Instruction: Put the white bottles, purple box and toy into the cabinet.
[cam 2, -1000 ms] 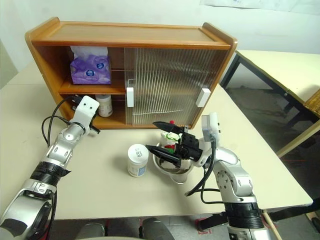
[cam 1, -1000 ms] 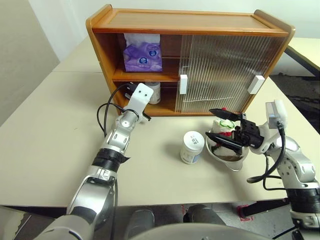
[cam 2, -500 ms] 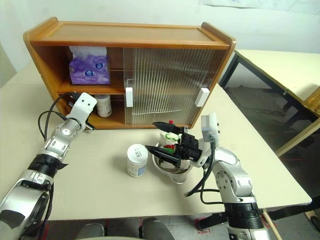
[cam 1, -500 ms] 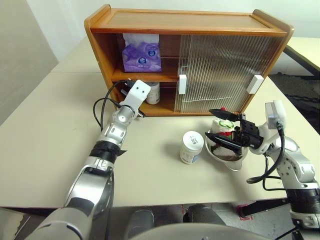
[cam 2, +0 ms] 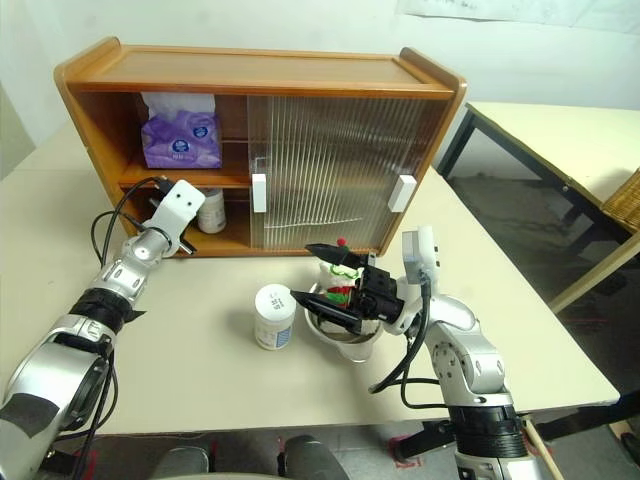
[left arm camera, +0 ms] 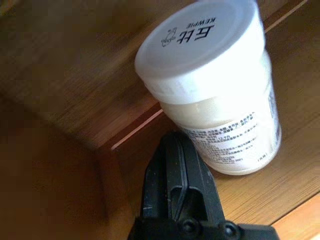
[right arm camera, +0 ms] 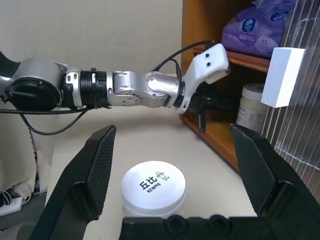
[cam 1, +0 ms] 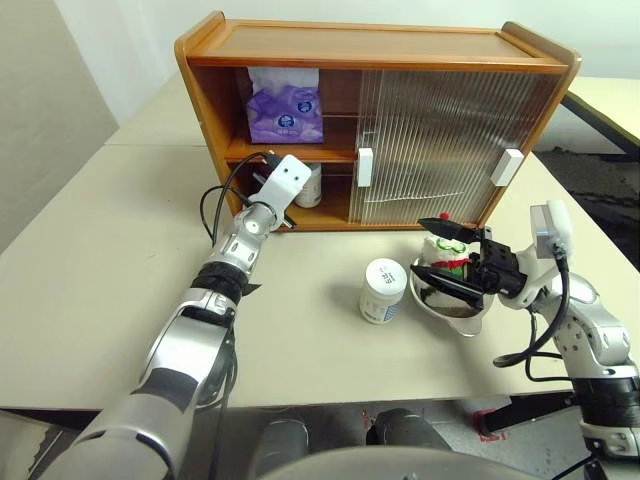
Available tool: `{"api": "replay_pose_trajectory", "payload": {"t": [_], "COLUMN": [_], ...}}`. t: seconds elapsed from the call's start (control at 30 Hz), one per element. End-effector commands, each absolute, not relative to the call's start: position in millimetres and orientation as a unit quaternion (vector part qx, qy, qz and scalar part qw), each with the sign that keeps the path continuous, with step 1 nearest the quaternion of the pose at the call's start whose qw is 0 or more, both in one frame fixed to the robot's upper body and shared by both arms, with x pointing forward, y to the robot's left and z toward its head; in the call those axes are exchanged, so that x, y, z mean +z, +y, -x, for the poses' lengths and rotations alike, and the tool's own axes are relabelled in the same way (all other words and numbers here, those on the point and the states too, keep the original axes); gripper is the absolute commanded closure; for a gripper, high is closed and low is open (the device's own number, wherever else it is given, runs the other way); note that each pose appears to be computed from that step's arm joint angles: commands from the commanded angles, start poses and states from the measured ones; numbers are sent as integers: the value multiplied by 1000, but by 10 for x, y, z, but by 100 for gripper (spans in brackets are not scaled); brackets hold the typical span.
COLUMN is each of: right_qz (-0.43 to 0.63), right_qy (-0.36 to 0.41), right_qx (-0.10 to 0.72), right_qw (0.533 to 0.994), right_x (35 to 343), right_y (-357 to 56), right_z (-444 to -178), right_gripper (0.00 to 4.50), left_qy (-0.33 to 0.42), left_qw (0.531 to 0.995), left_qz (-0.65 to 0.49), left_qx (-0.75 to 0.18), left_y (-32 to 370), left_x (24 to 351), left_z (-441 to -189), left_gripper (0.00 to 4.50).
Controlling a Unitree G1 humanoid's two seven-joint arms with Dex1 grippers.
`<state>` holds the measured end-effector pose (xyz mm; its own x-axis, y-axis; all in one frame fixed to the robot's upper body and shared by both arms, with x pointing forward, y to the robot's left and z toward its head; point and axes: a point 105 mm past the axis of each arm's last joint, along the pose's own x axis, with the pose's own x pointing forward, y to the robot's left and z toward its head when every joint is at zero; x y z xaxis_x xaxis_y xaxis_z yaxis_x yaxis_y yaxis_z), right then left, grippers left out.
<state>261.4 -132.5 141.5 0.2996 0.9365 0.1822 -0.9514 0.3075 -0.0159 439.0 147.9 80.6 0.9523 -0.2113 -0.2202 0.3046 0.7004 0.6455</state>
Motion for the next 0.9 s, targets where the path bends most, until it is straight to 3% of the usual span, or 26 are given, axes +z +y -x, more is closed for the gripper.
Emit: {"api": "replay_pose_trajectory", "payload": {"t": [0.03,0.9], "right_qz": [-40,-41], "right_qy": [-80,-78], "right_qx": [584,587], "right_qw": [807,805], "right_x": [1417,1403], "right_y": [-1332,-1295], "right_z": [-2603,-2616], "right_gripper": [0,0], "left_qy": [53,41], "left_qw": [914,914], "left_qz": [-368,-337], "left_qx": [-165,-222], "left_y": [1330,1012], "left_x": [835,780], "left_z": [-4407,-4316], "left_gripper": [447,447]}}
